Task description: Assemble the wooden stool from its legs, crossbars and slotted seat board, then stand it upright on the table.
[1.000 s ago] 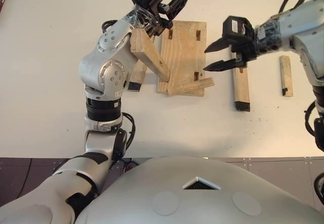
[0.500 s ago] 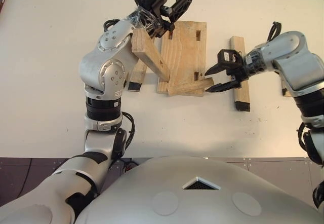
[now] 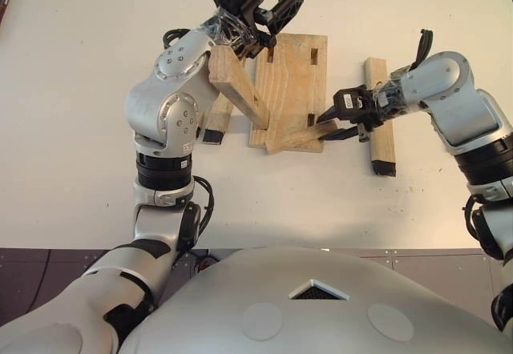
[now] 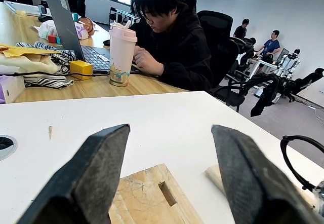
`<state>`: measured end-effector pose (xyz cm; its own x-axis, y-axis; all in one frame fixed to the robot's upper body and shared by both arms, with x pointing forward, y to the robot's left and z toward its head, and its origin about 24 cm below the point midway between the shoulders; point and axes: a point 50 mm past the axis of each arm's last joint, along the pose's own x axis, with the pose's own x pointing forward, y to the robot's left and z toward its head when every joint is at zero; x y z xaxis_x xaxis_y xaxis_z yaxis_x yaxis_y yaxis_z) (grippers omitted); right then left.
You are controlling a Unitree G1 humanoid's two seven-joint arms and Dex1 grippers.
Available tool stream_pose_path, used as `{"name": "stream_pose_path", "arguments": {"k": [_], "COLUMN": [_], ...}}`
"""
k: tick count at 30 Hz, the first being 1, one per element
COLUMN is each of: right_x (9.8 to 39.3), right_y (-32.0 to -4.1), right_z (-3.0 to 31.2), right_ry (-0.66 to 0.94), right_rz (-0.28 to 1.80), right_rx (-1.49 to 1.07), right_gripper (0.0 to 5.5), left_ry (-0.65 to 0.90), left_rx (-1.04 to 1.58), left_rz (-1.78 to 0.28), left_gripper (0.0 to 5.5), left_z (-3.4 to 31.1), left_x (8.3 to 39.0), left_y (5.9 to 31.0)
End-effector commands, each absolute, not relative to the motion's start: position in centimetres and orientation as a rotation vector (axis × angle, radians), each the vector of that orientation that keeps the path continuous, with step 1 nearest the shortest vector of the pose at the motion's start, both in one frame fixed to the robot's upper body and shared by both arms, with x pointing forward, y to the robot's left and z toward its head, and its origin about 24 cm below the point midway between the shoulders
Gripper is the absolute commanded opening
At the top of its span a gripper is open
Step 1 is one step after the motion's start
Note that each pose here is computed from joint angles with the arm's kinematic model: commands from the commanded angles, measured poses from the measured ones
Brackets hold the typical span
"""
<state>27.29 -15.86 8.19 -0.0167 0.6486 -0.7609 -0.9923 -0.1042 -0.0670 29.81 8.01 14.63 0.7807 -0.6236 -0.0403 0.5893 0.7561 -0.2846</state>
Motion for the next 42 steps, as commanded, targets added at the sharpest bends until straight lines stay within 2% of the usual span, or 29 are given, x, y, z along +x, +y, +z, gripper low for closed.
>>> {"name": "stream_pose_path", "arguments": {"k": [1,5,8,14,19,23,28,34,35,40,42], "right_x": [27.6,28.7,29.1,28.9,29.3,29.0,28.6,26.4,26.0,25.0,24.9], "right_y": [-16.9,-18.3,-19.8,-19.3,-20.5,-20.2,-17.8,-15.4,-15.0,-15.1,-15.6], "right_z": [7.7,9.8,9.7,12.2,14.2,12.2,9.1,6.6,6.7,7.7,9.3], "right_ry": [0.617,0.604,0.662,0.622,0.613,0.667,0.676,0.696,0.695,0.7,0.68], "right_rz": [1.434,1.323,1.227,1.232,1.136,0.998,0.875,0.732,0.743,0.772,0.807], "right_rx": [-0.844,-0.818,-0.791,-0.618,-0.5,-0.433,-0.38,-0.283,-0.281,-0.348,-0.371], "right_gripper": [1.29,1.29,1.28,1.28,1.28,1.28,1.28,1.28,1.65,2.4,2.64], "left_ry": [0.136,0.135,0.137,0.136,0.131,0.114,0.113,0.107,0.108,0.109,0.107], "left_rx": [-0.254,-0.257,-0.256,-0.249,-0.248,-0.255,-0.252,-0.262,-0.265,-0.268,-0.269], "left_rz": [-0.664,-0.645,-0.642,-0.64,-0.626,-0.605,-0.598,-0.57,-0.565,-0.56,-0.556], "left_gripper": [2.97,2.97,2.97,2.97,2.97,2.97,2.97,2.97,2.97,2.97,2.97], "left_z": [14.8,14.7,14.6,14.6,14.6,14.9,14.8,14.6,14.5,14.4,14.5], "left_x": [29.9,29.8,29.7,29.9,29.9,30.1,30.3,30.2,30.2,30.2,30.2], "left_y": [7.9,8.2,8.2,8.3,8.6,8.9,8.9,9.3,9.3,9.1,9.2]}}
